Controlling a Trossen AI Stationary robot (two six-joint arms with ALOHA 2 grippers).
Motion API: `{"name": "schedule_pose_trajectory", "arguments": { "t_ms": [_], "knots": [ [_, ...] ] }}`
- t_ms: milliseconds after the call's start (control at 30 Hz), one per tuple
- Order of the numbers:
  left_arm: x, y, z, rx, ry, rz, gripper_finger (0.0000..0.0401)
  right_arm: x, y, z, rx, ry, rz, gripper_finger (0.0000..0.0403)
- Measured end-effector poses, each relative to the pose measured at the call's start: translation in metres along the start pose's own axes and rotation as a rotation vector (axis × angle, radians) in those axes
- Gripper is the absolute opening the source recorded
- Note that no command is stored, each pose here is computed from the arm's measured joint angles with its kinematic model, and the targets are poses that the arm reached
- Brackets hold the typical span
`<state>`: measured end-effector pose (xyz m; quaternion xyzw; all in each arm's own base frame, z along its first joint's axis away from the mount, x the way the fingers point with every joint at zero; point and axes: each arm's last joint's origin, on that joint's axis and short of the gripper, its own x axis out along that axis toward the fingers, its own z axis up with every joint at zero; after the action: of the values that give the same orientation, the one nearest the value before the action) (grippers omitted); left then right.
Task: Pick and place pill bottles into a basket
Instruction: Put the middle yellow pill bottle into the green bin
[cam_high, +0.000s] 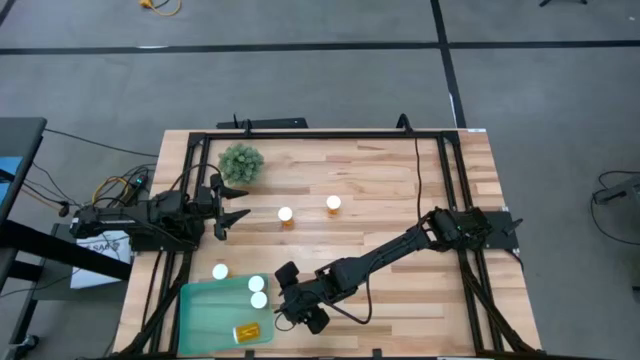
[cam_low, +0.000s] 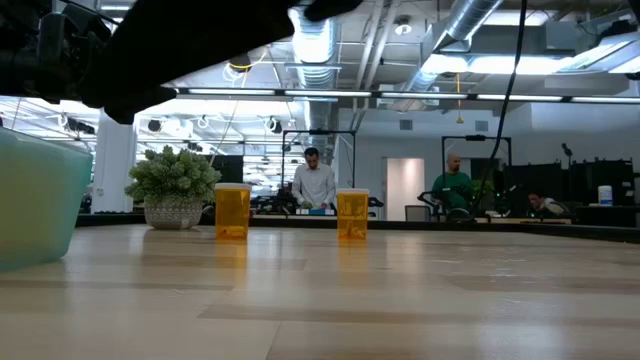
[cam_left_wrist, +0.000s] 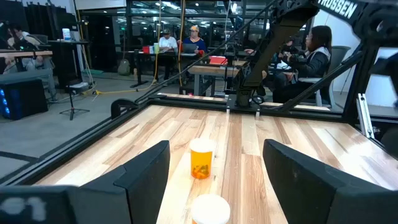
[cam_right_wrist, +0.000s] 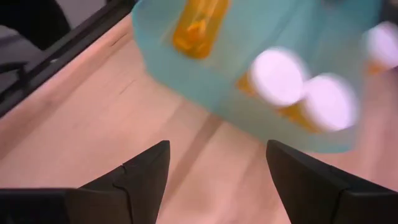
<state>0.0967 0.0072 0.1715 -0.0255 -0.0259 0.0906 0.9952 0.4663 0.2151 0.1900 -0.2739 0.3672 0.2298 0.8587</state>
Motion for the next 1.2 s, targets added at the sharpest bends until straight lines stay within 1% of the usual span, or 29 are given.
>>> {"name": "schedule_pose_trajectory", "arguments": {
  "t_ms": [100,267,400,533,600,733,800,867,967,1000,1067,1200],
  "knots": [
    [0.0,0.0,0.0,0.003,0.0,0.0,0.0249,-0.009,0.0,0.006,-0.07,0.045,-0.014,0.026],
    [0.0,0.0,0.0,-0.001,0.0,0.0,0.0249,-0.021,-0.001,0.014,-0.126,0.077,-0.011,0.026],
    [0.0,0.0,0.0,0.006,0.0,0.0,0.0249,-0.022,0.001,0.013,-0.188,0.126,-0.052,0.026],
    [0.0,0.0,0.0,-0.002,0.0,0.0,0.0249,-0.023,0.006,0.016,-0.215,0.124,-0.072,0.026],
    [0.0,0.0,0.0,0.0,0.0,0.0,0.0249,-0.023,0.006,0.017,-0.191,0.117,-0.075,0.026],
    [0.0,0.0,0.0,0.002,0.0,0.0,0.0249,-0.023,0.004,0.02,-0.095,0.08,-0.093,0.026],
    [0.0,0.0,0.0,0.0,0.0,0.0,0.0249,-0.022,0.004,0.02,-0.036,0.073,-0.085,0.026],
    [0.0,0.0,0.0,0.005,0.0,0.0,0.0249,-0.022,0.003,0.017,0.03,0.068,-0.006,0.026],
    [0.0,0.0,0.0,0.002,0.0,0.0,0.0249,-0.022,-0.001,0.014,0.139,0.031,0.172,0.026],
    [0.0,0.0,0.0,0.0,0.0,0.0,0.0249,-0.023,-0.003,0.013,0.165,0.024,0.214,0.026],
    [0.0,0.0,0.0,0.002,0.0,0.0,0.0249,-0.026,-0.007,0.014,0.195,0.005,0.247,0.026],
    [0.0,0.0,0.0,0.002,0.0,0.0,0.0249,-0.03,-0.006,0.015,0.203,0.007,0.251,0.026]
  ]
}}
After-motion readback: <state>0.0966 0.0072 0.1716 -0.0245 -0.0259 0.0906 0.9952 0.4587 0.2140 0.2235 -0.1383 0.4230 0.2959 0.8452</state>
